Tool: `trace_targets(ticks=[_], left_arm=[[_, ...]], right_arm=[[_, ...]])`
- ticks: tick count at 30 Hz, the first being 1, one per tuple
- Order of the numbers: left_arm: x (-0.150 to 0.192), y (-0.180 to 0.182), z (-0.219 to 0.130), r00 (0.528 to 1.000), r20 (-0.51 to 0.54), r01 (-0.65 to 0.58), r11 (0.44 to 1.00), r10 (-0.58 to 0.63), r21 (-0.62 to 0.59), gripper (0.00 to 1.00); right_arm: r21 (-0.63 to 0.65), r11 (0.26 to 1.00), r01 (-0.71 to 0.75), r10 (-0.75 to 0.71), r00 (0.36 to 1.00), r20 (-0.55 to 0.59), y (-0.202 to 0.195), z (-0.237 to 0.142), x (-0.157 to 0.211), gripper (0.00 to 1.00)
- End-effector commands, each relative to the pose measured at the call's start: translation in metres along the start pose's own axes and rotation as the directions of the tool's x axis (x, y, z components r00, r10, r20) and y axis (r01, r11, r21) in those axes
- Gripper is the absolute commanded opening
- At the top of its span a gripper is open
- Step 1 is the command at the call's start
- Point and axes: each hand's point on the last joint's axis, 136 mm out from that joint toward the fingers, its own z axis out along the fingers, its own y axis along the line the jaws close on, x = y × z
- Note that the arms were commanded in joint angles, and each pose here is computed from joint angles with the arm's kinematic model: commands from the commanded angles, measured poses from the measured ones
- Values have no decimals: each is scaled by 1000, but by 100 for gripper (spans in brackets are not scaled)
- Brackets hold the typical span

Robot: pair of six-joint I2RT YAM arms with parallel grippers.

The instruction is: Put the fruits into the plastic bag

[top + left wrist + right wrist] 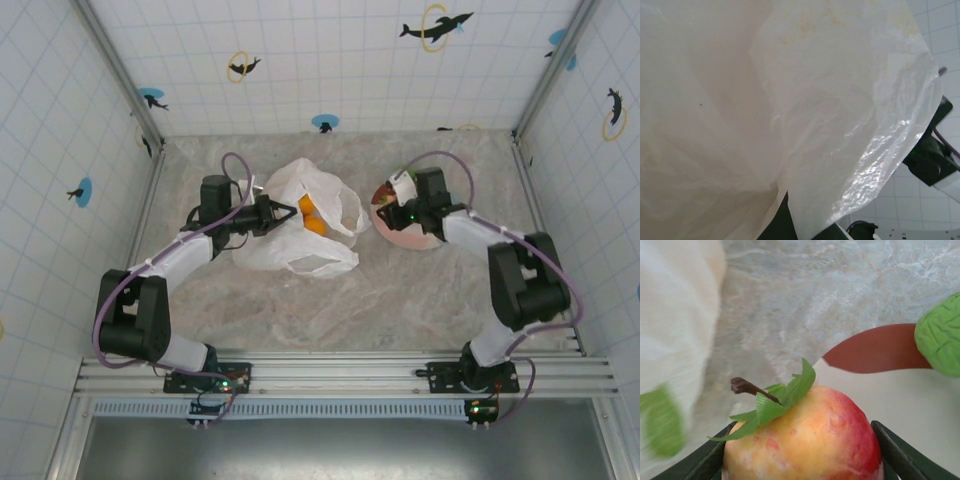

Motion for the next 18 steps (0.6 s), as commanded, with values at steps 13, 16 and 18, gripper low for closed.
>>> trace_targets(ticks=[13, 16, 18], left_arm=[[0, -8, -3, 1000, 6, -29, 999, 29, 33, 0], [2, -9, -3, 999, 5, -35, 999, 35, 34, 0], [3, -10, -2, 999, 1, -38, 999, 38, 35, 0]], right_arm=[[-248, 962, 110, -58, 976, 210, 145, -74, 17, 54], [-292, 946, 139, -73, 971, 228, 160, -69, 8, 53], [-326, 932, 159, -80, 967, 241, 170, -66, 0, 53]])
